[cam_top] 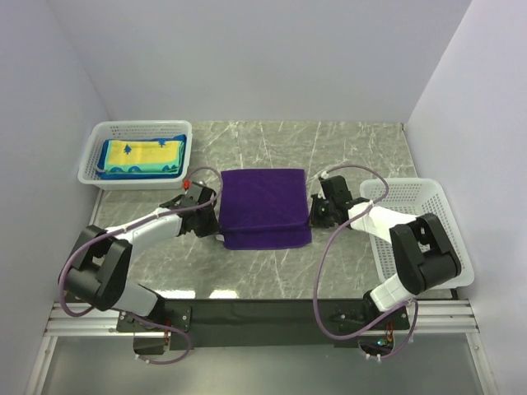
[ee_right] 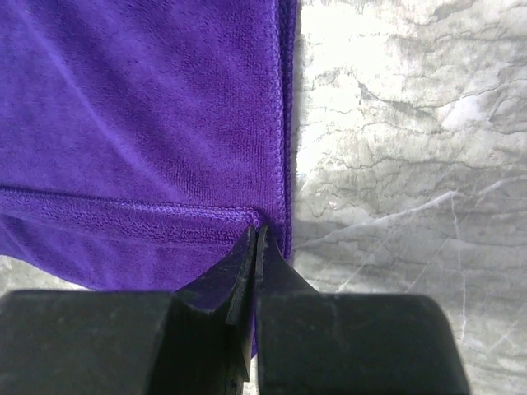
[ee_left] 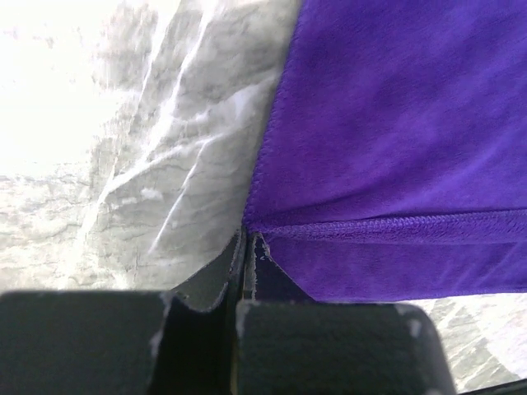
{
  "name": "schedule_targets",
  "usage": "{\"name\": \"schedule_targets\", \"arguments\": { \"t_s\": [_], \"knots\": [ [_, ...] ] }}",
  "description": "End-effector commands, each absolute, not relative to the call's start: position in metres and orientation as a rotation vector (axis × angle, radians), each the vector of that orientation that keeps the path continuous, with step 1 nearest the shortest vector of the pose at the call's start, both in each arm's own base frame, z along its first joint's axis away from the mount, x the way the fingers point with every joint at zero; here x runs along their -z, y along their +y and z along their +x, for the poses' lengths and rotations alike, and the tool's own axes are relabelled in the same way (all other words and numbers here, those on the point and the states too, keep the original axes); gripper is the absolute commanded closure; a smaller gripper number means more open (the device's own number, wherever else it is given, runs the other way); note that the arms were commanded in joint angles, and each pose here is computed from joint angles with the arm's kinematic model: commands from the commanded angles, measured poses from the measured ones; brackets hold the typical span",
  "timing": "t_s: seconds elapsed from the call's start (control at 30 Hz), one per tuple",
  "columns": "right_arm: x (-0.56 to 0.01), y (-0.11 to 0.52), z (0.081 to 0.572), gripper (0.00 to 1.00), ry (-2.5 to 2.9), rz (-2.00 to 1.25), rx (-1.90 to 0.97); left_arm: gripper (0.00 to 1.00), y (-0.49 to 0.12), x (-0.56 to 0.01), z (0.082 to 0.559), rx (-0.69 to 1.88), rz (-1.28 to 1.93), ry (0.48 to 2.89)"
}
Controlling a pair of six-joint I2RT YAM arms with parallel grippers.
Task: Fold and stack the towels
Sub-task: Fold the towel
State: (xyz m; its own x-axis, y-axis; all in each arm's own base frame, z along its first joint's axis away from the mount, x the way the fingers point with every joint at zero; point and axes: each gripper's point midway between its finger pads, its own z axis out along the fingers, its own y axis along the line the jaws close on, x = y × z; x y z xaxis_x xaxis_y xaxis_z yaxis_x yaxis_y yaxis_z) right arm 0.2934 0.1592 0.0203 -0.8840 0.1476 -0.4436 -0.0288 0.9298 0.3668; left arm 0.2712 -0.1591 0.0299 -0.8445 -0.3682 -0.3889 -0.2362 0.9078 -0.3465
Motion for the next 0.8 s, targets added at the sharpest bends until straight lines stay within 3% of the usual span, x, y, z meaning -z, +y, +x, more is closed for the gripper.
{"name": "schedule_targets", "arguments": {
  "t_s": [0.0, 0.37, 0.6, 0.77],
  "knots": [
    [-0.054, 0.147, 0.313, 1.00, 2.516, 0.087, -0.416, 0.99, -0.144, -0.064, 0.291, 0.288, -0.441, 2.519],
    [-0.136, 0.138, 0.322, 1.00, 2.356, 0.057, -0.385, 0.99, -0.157, -0.147, 0.302, 0.372, -0.380, 2.396],
    [-0.112, 0.137, 0.288, 1.00, 2.394, 0.049, -0.449, 0.99, -0.166, -0.146, 0.275, 0.450, -0.348, 2.399],
    [-0.075, 0.137, 0.274, 1.00, 2.471, 0.061, -0.464, 0.99, -0.167, -0.094, 0.258, 0.422, -0.356, 2.498]
  ]
}}
